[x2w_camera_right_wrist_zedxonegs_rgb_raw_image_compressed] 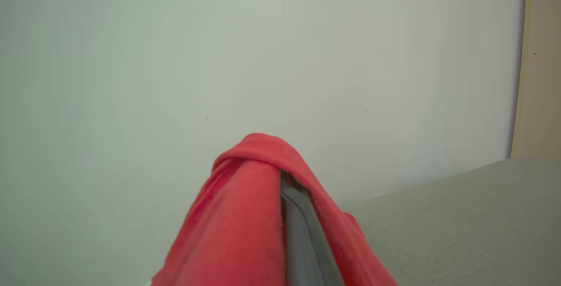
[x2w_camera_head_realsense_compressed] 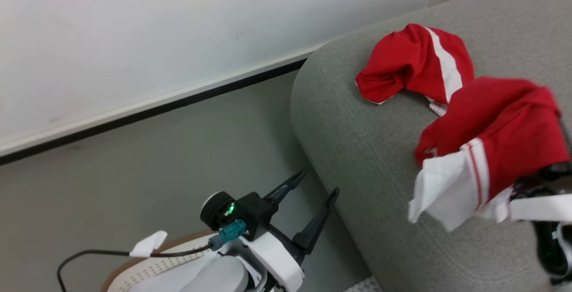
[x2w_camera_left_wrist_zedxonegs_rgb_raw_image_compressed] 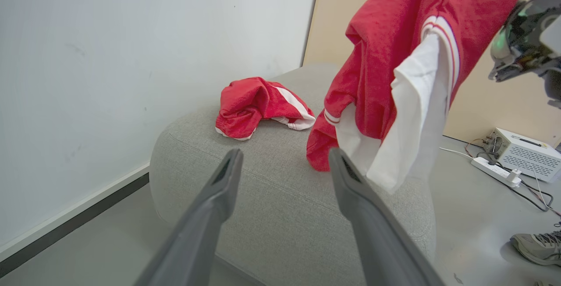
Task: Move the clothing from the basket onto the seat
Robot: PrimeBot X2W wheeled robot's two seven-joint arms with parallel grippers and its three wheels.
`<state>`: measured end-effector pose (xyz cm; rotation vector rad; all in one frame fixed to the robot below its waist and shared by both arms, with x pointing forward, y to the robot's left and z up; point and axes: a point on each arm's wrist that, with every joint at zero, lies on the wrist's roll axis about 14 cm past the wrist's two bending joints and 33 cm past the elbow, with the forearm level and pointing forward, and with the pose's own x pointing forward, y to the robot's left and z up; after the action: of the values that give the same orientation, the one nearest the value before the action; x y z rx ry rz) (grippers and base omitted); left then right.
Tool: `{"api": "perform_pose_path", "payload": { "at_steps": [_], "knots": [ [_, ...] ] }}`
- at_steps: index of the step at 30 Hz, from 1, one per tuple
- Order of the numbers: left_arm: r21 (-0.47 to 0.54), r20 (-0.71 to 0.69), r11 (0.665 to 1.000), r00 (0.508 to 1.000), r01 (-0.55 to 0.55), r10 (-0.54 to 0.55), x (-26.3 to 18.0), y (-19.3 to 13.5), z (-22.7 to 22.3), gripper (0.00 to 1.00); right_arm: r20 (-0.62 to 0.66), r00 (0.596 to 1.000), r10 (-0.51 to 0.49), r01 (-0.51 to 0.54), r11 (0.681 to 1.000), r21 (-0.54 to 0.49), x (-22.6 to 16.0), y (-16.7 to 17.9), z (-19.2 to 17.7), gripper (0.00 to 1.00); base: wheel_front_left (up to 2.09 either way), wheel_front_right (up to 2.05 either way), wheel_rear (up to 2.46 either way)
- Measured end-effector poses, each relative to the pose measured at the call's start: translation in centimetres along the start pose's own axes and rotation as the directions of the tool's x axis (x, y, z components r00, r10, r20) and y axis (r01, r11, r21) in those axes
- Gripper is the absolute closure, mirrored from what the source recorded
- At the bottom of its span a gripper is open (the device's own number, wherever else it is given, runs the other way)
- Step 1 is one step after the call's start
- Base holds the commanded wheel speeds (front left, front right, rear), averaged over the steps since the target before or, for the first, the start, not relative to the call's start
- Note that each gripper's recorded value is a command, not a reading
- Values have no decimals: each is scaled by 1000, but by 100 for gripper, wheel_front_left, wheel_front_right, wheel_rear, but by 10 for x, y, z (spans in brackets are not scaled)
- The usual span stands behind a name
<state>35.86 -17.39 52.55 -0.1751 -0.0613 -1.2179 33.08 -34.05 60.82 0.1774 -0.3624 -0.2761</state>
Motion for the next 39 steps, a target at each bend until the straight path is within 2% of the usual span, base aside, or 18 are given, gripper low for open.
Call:
{"api": "perform_pose_path", "payload": {
  "at_steps": [6, 11, 12, 16, 19, 23, 25, 26, 28, 30, 31, 33, 34, 35, 36, 37, 38, 39],
  "knots": [
    [-22, -4, 999, 1000, -27, 27, -1, 21, -10, 0, 43, 999, 23, -19, 995, -96, 42, -11, 17, 100, 0, 0, 0],
    [-41, -12, 997, 998, -64, 63, -3, 46, -20, 0, 29, 999, 16, -11, 990, -142, 72, -26, 13, 100, 0, 0, 0],
    [-51, -21, 995, 996, -89, 88, -7, 60, -29, 0, 25, 1000, -4, 8, 986, -165, 89, -37, 11, 100, 0, 0, 0],
    [-75, -50, 990, 992, -123, 120, -14, 78, -48, 0, 0, 999, -38, 37, 975, -221, 111, -56, 1, 100, 0, 0, 0],
    [-93, -72, 983, 986, -159, 153, -21, 96, -64, 0, -74, 996, -53, 21, 925, -380, 129, -76, -16, 100, 0, 0, 0],
    [-114, -98, 971, 975, -211, 200, -33, 116, -82, 0, -184, 977, -110, 19, 899, -437, 141, -95, -62, 100, 0, 0, 0],
    [-119, -112, 965, 969, -233, 220, -39, 123, -89, 0, -286, 948, -141, 1, 898, -441, 136, -101, -99, 100, 0, 0, 0],
    [-122, -119, 962, 966, -243, 229, -42, 126, -93, 0, -356, 920, -166, -10, 896, -444, 129, -105, -120, 100, 0, 0, 0],
    [-126, -135, 958, 961, -259, 243, -47, 130, -99, 0, -521, 823, -226, -41, 891, -452, 106, -116, -165, 100, 0, 0, 0],
    [-128, -143, 955, 957, -269, 251, -50, 132, -102, 0, -625, 726, -286, -51, 885, -464, 82, -129, -192, 96, 0, 0, 0],
    [-127, -143, 954, 957, -272, 254, -51, 132, -102, 0, -656, 692, -301, -58, 882, -467, 74, -132, -200, 96, 0, 0, 0],
    [-126, -140, 953, 956, -275, 257, -50, 131, -99, 0, -668, 678, -307, -46, 889, -455, 70, -133, -202, 94, 0, 0, 0],
    [-124, -140, 953, 956, -276, 259, -50, 131, -98, 0, -671, 673, -312, -44, 888, -458, 68, -134, -201, 89, 0, 0, 0],
    [-120, -138, 953, 955, -279, 263, -51, 132, -97, 0, -674, 668, -314, -49, 886, -461, 66, -136, -200, 78, 0, 0, 0],
    [-116, -134, 953, 955, -281, 266, -51, 132, -94, 0, -679, 663, -316, -50, 886, -462, 64, -136, -199, 61, 0, 0, 0],
    [-114, -133, 952, 954, -283, 268, -51, 132, -93, 0, -686, 653, -320, -52, 885, -463, 62, -137, -199, 4, 0, 0, 0],
    [-112, -133, 952, 954, -283, 268, -51, 132, -91, 0, -695, 645, -318, -61, 885, -462, 59, -137, -199, 0, 0, 0, 0],
    [-111, -130, 952, 954, -286, 271, -51, 131, -89, 0, -698, 644, -312, -75, 883, -464, 58, -135, -197, 0, 0, 0, 0]
  ]
}}
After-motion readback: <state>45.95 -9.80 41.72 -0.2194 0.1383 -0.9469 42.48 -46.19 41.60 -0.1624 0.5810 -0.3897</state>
